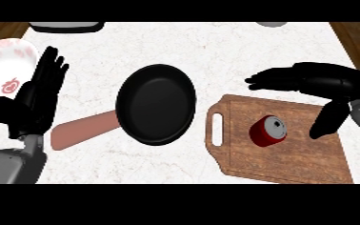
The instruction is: Pick the can from the cutting board and place it in the pot
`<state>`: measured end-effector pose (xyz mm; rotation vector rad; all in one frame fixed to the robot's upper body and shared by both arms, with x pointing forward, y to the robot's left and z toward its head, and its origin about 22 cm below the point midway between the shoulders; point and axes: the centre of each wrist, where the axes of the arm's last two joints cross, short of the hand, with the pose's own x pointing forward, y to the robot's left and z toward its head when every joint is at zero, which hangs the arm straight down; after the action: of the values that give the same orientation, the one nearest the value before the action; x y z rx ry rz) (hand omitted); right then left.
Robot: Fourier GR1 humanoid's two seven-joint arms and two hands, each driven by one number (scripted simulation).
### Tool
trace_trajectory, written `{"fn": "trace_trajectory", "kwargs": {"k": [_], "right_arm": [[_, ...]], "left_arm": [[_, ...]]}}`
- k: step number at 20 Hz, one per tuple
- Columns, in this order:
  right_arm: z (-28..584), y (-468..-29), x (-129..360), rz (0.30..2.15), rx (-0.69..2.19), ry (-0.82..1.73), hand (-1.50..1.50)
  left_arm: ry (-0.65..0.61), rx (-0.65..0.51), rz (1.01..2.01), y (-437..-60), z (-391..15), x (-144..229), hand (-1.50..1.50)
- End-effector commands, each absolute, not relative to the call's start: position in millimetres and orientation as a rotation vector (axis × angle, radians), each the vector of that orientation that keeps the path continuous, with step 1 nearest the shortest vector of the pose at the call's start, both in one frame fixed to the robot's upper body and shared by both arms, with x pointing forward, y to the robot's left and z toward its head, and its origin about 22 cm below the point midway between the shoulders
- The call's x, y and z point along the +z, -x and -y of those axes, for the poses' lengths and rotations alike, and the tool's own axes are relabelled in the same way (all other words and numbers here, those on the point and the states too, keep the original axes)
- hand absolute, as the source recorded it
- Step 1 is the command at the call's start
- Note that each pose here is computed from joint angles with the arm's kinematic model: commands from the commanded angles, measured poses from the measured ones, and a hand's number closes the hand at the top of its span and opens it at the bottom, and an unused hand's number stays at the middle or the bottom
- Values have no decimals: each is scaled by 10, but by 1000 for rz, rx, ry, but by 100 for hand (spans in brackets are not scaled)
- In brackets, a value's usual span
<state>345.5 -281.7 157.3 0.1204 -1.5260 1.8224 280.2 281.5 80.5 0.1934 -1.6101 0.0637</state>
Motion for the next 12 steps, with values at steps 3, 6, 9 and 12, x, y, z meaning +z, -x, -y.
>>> {"fn": "trace_trajectory", "kwargs": {"k": [3, 6, 9, 12], "right_arm": [[2826, -3265, 1384, 1416, 1903, -240, -150], [2767, -3255, 1399, 1413, 1909, -247, -150], [2639, -3307, 1411, 1373, 1936, -219, -150], [2784, -3296, 1343, 1355, 1943, -134, -150]], "left_arm": [[-222, 70, 1611, -2745, -2869, 699, 0], [-207, 73, 1605, -2814, -2806, 711, 0], [-198, 74, 1619, -2791, -2684, 835, 0], [-207, 68, 1634, -2856, -2823, 1018, 0]]}}
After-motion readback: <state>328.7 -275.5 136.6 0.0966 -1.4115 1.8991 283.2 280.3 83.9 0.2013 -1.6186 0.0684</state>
